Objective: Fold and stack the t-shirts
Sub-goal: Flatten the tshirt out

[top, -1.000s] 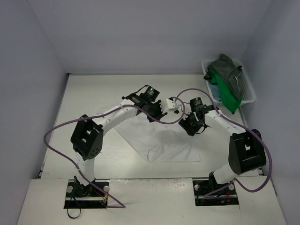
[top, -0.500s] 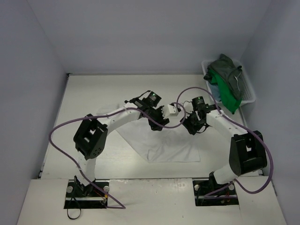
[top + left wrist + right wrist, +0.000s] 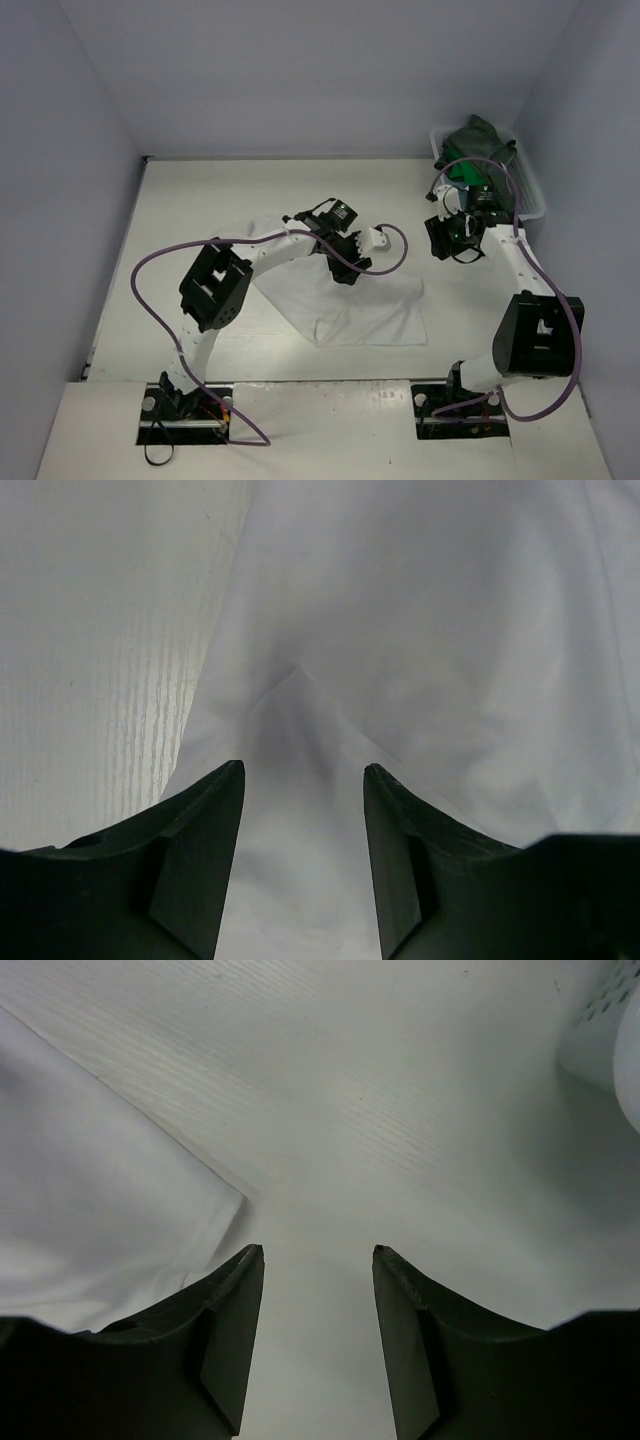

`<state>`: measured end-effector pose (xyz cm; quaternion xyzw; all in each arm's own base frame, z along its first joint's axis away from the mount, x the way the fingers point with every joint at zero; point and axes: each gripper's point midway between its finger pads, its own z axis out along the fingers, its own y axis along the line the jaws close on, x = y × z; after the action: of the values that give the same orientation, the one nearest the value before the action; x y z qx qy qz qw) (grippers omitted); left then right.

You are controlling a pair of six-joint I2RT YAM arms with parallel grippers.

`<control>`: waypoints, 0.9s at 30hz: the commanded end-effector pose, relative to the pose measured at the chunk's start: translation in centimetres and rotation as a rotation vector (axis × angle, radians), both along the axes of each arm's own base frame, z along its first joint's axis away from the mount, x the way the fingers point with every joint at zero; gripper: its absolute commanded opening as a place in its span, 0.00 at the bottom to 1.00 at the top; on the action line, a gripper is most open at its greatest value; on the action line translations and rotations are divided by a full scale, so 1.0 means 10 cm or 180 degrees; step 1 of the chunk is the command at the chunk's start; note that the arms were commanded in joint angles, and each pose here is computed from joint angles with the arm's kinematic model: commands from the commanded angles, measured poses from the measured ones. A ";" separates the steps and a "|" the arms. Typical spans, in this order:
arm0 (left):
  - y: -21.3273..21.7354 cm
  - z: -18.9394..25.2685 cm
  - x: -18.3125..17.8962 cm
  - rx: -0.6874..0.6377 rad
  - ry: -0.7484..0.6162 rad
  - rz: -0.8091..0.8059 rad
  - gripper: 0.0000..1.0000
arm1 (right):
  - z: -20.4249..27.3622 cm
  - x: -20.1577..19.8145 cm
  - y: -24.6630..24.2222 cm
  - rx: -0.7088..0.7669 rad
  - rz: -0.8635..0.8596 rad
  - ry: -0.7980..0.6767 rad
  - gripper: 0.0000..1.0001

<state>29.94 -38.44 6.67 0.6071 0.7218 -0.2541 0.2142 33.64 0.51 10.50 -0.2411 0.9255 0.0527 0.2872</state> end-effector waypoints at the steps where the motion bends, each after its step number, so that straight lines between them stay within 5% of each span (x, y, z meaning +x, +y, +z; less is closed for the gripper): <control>1: -0.18 0.27 0.08 -0.0222 -0.0129 -0.0036 0.46 | 0.09 -0.06 0.13 0.0138 0.0139 -0.0084 0.44; 17: -0.28 0.05 0.08 -0.0152 -0.0037 -0.0058 0.45 | 0.08 -0.08 0.19 0.0242 0.0207 -0.0084 0.44; 27: -0.28 -0.04 0.06 -0.0093 0.0006 -0.0086 0.14 | 0.01 -0.10 0.19 0.0264 0.0218 -0.0047 0.43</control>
<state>30.19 -39.80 3.71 0.6072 0.7273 -0.2562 0.1918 32.10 2.08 9.36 -0.2510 0.9230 0.0954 0.2755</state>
